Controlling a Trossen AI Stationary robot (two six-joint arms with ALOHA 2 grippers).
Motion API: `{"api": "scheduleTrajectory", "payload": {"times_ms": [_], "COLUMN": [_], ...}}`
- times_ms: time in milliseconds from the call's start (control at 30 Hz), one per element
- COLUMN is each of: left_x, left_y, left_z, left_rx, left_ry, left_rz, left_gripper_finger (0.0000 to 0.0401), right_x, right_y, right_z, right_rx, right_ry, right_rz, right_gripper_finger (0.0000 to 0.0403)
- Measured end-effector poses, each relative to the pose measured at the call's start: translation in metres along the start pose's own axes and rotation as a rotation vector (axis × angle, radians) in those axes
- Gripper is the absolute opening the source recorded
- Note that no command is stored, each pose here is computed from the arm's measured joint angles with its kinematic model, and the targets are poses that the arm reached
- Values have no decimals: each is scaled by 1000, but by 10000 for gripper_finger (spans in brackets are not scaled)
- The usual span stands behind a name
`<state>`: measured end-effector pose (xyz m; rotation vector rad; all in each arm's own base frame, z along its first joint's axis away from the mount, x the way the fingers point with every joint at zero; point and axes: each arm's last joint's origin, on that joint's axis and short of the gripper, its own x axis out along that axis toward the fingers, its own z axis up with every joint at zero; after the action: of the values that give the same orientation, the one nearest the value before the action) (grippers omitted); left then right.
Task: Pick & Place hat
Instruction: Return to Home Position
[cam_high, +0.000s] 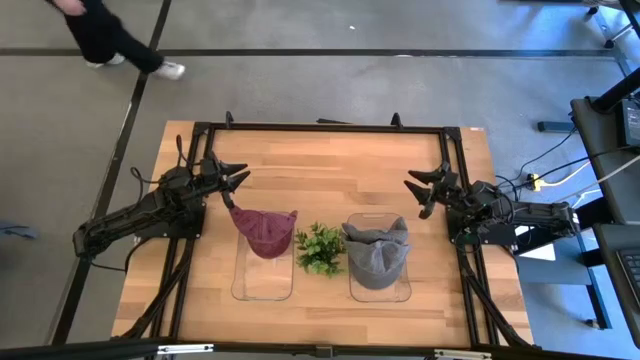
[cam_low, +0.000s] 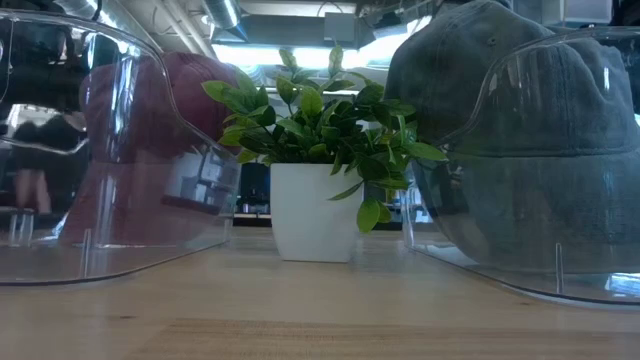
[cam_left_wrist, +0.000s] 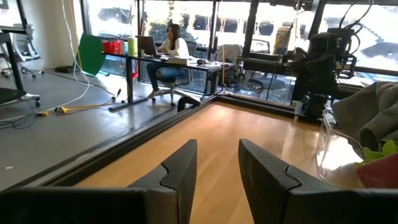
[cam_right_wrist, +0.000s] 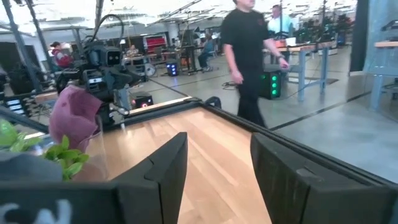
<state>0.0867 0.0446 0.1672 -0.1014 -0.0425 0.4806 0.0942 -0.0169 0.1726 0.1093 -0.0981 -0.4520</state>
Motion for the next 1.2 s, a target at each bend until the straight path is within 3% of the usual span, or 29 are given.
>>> {"api": "scheduleTrajectory", "payload": {"times_ms": [1200], "left_x": [0], "left_y": [0], "left_z": [0], "left_rx": [-2], "left_ry": [-3], "left_rz": [-3], "left_gripper_finger": [114], "right_x": [0], "right_y": [0], "right_z": [0], "right_rx": [26], "right_ry": [2], "right_rz": [7], "right_gripper_finger": [177]}}
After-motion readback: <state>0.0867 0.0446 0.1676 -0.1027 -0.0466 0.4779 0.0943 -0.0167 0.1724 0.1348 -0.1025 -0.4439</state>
